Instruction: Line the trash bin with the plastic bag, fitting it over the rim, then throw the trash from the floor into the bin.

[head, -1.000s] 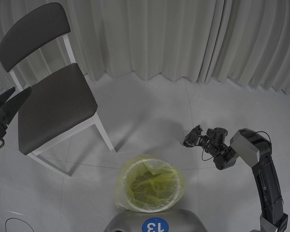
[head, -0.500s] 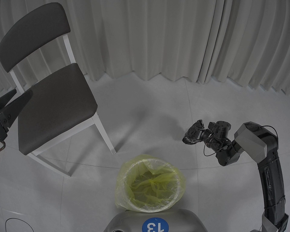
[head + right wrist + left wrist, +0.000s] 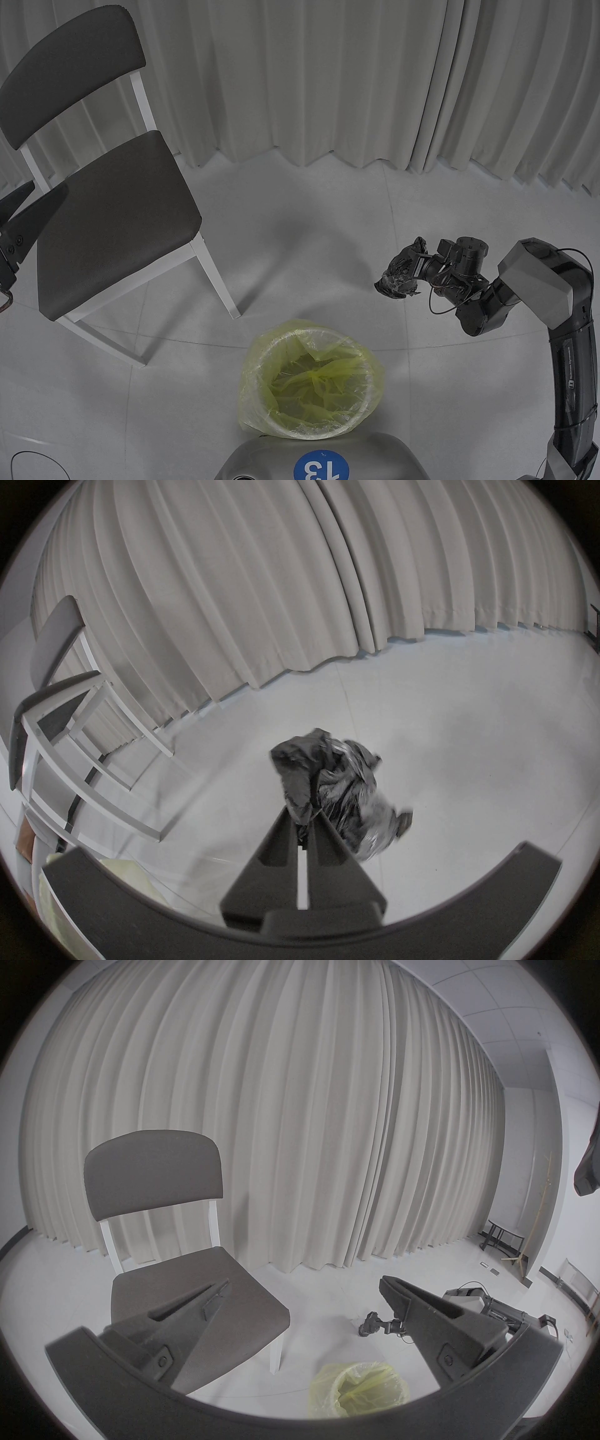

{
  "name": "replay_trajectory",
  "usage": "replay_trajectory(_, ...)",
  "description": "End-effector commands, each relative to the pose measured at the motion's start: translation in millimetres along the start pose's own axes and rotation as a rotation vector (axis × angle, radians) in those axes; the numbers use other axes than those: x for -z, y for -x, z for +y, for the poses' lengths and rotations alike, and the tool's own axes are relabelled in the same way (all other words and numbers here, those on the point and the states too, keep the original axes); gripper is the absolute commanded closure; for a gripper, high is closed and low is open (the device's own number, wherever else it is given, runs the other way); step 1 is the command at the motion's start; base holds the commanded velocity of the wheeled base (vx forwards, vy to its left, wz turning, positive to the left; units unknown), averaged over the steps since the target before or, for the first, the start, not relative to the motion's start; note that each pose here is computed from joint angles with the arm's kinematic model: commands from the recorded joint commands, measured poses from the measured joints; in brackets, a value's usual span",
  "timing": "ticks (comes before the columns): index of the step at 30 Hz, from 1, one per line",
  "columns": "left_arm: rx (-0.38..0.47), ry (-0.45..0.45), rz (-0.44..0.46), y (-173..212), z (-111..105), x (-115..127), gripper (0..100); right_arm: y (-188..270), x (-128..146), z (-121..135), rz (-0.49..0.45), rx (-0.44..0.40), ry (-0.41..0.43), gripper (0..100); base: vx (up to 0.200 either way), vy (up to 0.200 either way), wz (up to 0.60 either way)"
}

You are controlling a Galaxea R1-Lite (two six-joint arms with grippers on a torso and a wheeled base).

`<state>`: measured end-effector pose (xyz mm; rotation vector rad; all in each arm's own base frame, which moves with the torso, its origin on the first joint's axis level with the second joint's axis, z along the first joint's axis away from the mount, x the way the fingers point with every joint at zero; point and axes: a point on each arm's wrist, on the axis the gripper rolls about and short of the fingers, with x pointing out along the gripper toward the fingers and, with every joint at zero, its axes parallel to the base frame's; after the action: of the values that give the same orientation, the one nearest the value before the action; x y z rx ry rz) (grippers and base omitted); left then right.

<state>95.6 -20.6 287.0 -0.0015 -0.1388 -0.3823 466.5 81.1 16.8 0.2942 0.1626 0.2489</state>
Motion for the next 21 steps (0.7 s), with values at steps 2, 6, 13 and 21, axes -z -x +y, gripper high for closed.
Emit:
replay_trajectory(2,0.024,-0.007,-0.024,0,0,-2,0,17,-31,15,-0.038,-0.028,0.005,100,0.000,0.000,0.00)
replay_trajectory(6,0.040,-0.016,-0.058,0,-1,-6,0,32,-49,31,-0.058,-0.058,0.012,100,0.000,0.000,0.00)
replay_trajectory(13,0.031,-0.021,-0.080,2,0,-9,0,54,-68,57,-0.090,-0.110,0.020,100,0.000,0.000,0.00)
replay_trajectory(21,0.020,-0.029,-0.097,9,-1,-10,0,86,-90,82,-0.132,-0.162,0.054,100,0.000,0.000,0.00)
